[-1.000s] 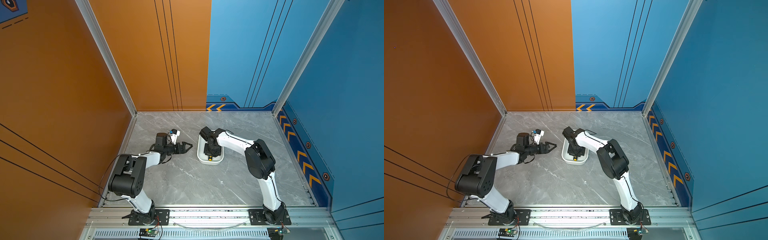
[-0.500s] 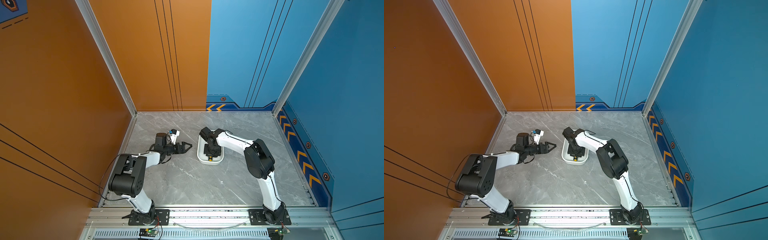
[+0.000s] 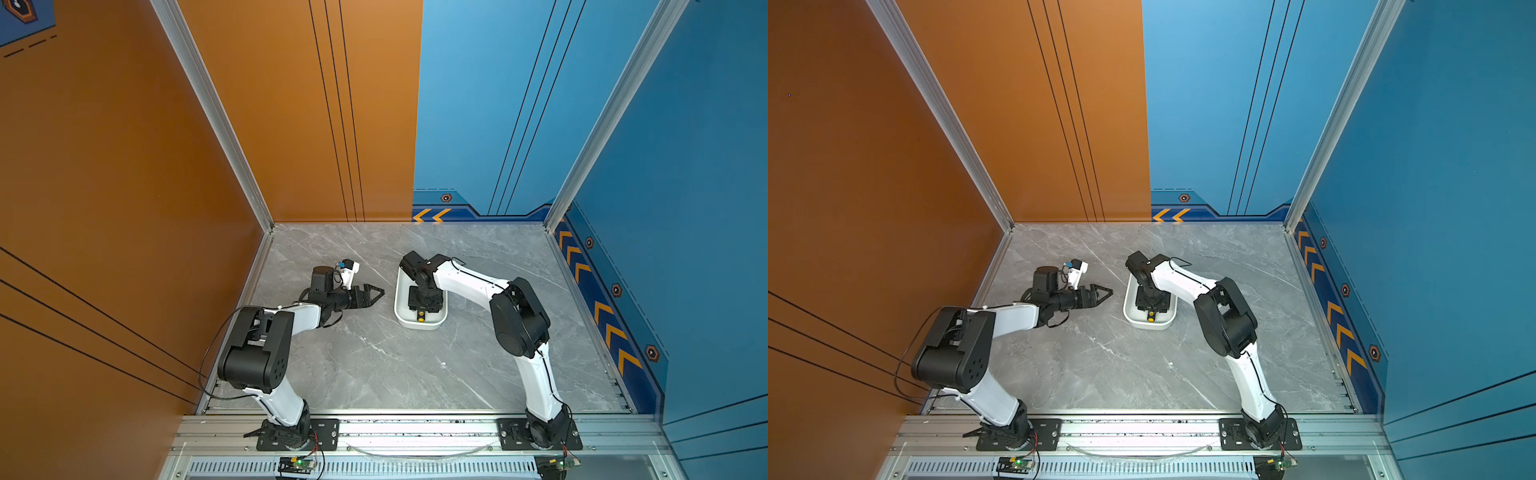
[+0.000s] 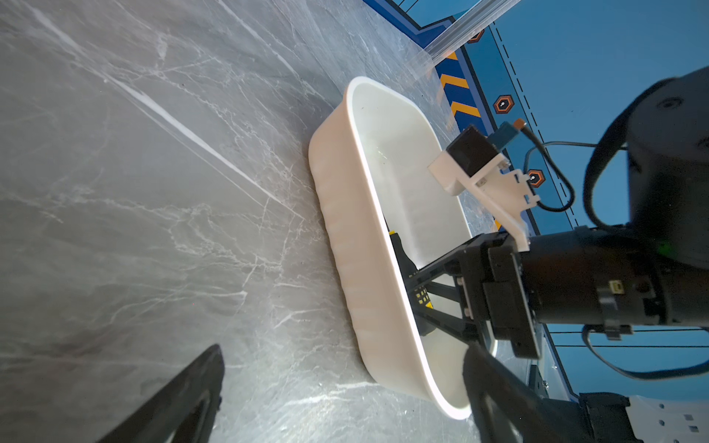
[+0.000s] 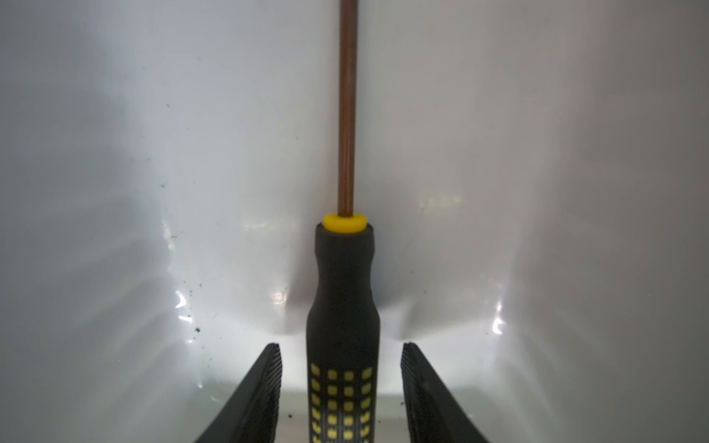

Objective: Put the screwdriver in the bin

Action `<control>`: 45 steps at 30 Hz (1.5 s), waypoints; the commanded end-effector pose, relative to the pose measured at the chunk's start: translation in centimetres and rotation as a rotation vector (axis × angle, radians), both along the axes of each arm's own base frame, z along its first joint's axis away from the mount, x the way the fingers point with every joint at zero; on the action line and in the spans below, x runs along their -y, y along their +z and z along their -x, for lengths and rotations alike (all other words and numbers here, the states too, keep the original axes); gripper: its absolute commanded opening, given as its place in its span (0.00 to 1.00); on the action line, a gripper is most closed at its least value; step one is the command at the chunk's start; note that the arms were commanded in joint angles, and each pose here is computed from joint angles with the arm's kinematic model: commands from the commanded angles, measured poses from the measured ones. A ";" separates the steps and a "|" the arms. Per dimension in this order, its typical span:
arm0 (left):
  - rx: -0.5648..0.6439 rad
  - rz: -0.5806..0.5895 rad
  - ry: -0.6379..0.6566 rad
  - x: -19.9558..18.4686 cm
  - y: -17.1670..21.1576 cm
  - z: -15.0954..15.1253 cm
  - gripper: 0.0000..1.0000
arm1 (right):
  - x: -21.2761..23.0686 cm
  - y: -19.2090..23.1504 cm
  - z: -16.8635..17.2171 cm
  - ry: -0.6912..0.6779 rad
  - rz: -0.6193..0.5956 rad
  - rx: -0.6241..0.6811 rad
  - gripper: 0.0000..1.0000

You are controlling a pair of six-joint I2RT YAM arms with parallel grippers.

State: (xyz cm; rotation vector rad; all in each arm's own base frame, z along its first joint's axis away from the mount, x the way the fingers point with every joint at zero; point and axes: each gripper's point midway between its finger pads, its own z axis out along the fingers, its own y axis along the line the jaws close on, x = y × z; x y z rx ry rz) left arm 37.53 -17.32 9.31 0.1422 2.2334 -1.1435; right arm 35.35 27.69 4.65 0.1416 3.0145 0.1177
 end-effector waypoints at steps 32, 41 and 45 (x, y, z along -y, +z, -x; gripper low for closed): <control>0.536 -0.605 0.734 -19.4 4.4 2.1 0.98 | 29.8 9.7 -4.1 -0.086 0.083 1.094 0.60; 0.553 -0.587 0.708 -19.2 2.6 0.3 0.98 | 28.7 7.4 -2.9 -0.044 0.031 1.164 0.60; 0.556 -0.578 0.683 -19.0 1.4 -0.3 0.98 | 29.1 6.3 -2.5 -0.067 0.048 1.204 0.60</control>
